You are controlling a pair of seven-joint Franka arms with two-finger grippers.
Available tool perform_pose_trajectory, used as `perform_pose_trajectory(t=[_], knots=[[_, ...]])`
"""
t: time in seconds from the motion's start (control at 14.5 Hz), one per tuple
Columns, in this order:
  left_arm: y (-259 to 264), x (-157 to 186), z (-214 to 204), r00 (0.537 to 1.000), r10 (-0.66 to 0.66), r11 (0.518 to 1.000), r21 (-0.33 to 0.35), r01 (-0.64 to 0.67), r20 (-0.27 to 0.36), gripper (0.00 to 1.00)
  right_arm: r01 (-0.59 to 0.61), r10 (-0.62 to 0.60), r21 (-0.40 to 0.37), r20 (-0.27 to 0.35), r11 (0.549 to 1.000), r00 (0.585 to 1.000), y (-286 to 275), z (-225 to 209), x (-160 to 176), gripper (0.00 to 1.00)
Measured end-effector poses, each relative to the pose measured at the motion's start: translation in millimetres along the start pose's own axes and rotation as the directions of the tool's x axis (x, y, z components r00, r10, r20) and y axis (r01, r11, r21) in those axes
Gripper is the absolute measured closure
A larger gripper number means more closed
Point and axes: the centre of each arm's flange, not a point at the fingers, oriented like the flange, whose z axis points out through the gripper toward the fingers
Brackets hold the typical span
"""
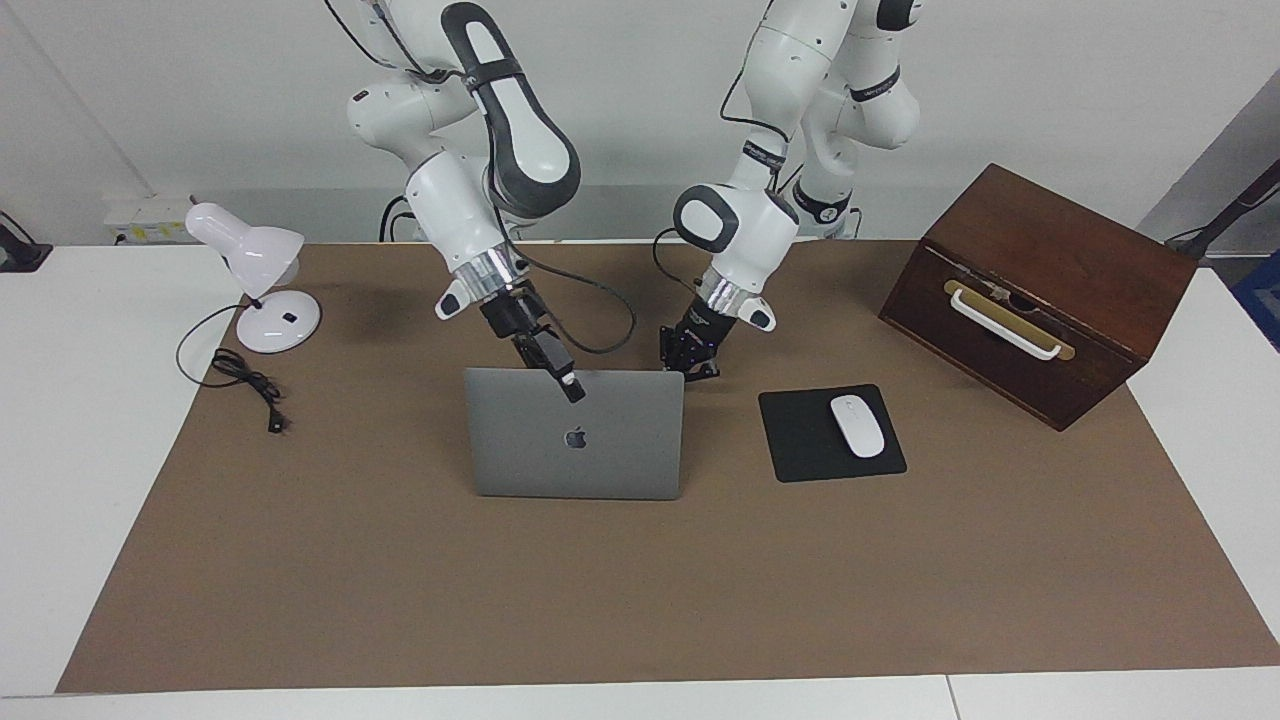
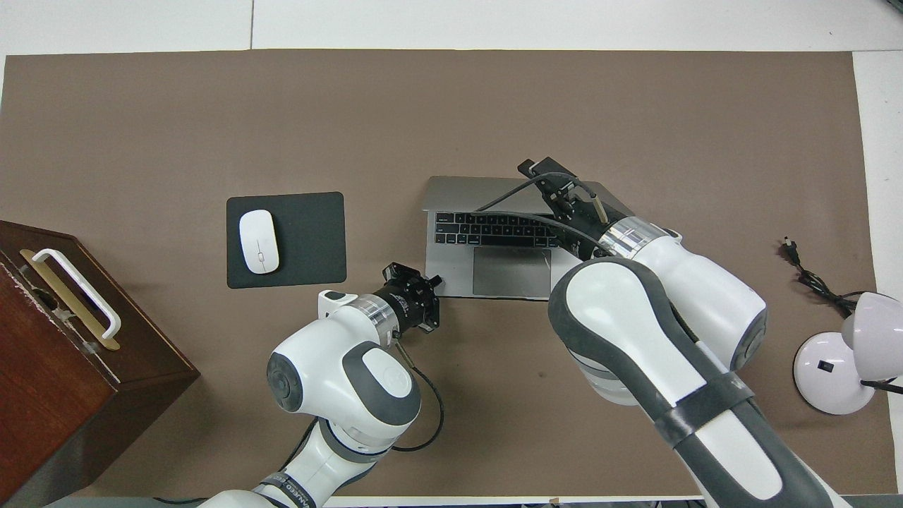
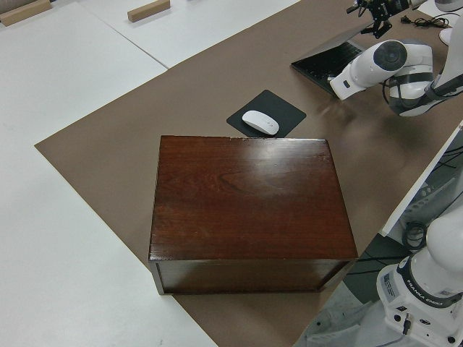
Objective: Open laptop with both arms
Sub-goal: 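Lift the laptop lid upward with the right gripper, then push the lid farther open with the right gripper, away from robot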
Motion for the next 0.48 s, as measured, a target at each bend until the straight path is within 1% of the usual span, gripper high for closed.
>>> perform_pose_trajectory(t=[0.28,0.48], knots=[[0.0,0.0,0.0,1.0,0.004,1.0,0.0,-0.004,0.0,0.99,0.028,-0.027,0.038,-0.028,0.999,0.999,-18.6,-3.6,17.4,0.0],[0.0,0.0,0.0,1.0,0.004,1.0,0.0,-0.004,0.0,0.99,0.066,-0.064,0.046,-0.044,0.997,0.997,-22.6,-6.2,27.4,0.0]])
